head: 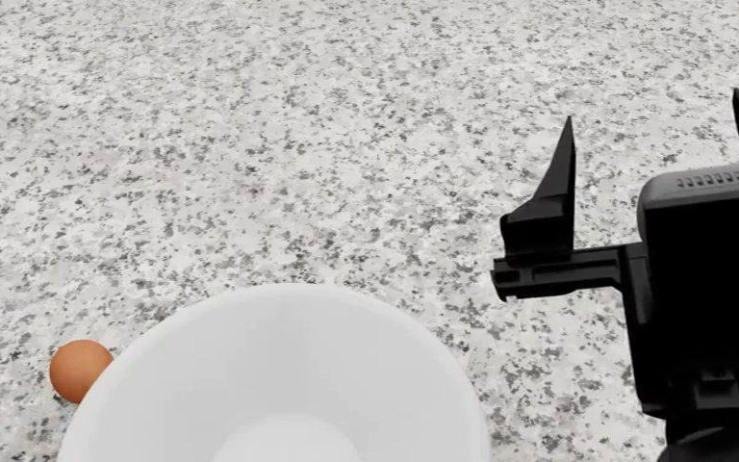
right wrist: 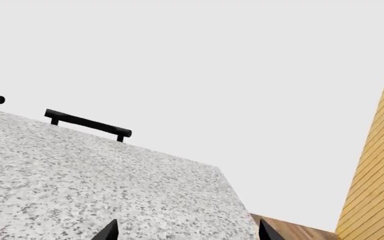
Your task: Place the eggs and milk next to the bowl.
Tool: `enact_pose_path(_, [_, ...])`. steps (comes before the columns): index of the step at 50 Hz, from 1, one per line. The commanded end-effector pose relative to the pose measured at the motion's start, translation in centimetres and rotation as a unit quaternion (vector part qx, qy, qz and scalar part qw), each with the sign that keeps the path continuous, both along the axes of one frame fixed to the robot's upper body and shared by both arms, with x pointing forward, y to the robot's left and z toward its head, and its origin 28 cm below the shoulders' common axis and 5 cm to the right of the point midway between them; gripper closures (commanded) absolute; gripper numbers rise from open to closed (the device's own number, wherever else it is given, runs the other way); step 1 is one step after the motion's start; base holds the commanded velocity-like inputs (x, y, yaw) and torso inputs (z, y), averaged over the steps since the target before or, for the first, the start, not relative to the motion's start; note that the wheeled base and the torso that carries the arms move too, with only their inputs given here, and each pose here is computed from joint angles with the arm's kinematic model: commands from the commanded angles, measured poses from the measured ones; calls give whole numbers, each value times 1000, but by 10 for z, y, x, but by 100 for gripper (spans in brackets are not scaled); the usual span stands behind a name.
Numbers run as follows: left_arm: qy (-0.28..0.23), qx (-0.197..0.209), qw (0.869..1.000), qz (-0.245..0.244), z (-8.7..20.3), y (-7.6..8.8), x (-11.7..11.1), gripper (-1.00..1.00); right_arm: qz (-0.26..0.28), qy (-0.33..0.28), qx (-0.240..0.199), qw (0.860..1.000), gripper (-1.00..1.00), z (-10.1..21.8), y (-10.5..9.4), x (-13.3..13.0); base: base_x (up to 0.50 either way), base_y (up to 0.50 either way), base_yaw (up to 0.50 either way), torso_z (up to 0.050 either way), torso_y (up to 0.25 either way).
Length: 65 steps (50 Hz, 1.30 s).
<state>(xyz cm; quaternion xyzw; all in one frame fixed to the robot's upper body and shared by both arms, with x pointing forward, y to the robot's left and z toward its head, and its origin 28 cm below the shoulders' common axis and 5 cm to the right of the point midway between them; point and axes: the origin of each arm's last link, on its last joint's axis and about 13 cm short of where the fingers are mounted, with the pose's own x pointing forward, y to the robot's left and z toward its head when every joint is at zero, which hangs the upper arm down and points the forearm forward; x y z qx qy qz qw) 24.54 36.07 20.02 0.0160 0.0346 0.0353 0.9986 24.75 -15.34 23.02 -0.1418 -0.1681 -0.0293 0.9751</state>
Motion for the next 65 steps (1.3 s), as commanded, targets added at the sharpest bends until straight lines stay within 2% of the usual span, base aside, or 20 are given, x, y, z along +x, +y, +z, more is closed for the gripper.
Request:
enact_pose_path(1, [-15,-2,1000,17,-4,0,6,-100,-3,-2,5,1000,-100,0,0,2,0,0,0,0,0])
enact_pose_path(7, [-29,-5,999,15,-2,1,5,-100,-1,-1,4,1000,-100,1,1,1,0,0,0,0,0])
enact_pose_path(8, [-38,13,999,3,-2,0,4,-100,-1,-2,5,1000,-100,1,1,1,0,0,0,0,0])
enact_pose_path(11, [-53,8,998,21,1,0,6,-100,0,-2,5,1000,-100,1,1,1,0,0,0,0,0])
enact_pose_path(12, [-50,-3,999,22,1,0,7,-100,0,-2,5,1000,-100,1,0,0,0,0,0,0,0])
enact_pose_path(16, [-38,2,999,18,-2,-1,6,-100,-2,-2,7,1000,-100,0,-1,-1,0,0,0,0,0])
enact_pose_path(40, [-32,-2,999,11,-7,0,4,-100,-1,-1,9,1000,-100,-2,0,-3,0,0,0,0,249])
enact_pose_path(46, [-38,2,999,17,-6,1,6,-100,-3,-1,8,1000,-100,6,2,-6,0,0,0,0,167])
enact_pose_path(50, [-42,3,999,22,-5,1,7,-100,-15,21,41,999,-100,13,4,-10,0,0,0,0,0])
enact_pose_path(52, [-40,4,999,21,-7,0,6,-100,-40,37,46,997,-100,14,3,-11,0,0,0,0,0])
enact_pose_path(55, [-38,6,999,18,-8,-1,7,-100,-39,47,64,996,-100,16,4,-14,0,0,0,0,0])
enact_pose_path(65, [-38,10,999,15,-8,-2,8,-100,-102,53,90,989,-100,16,4,-12,0,0,0,0,0])
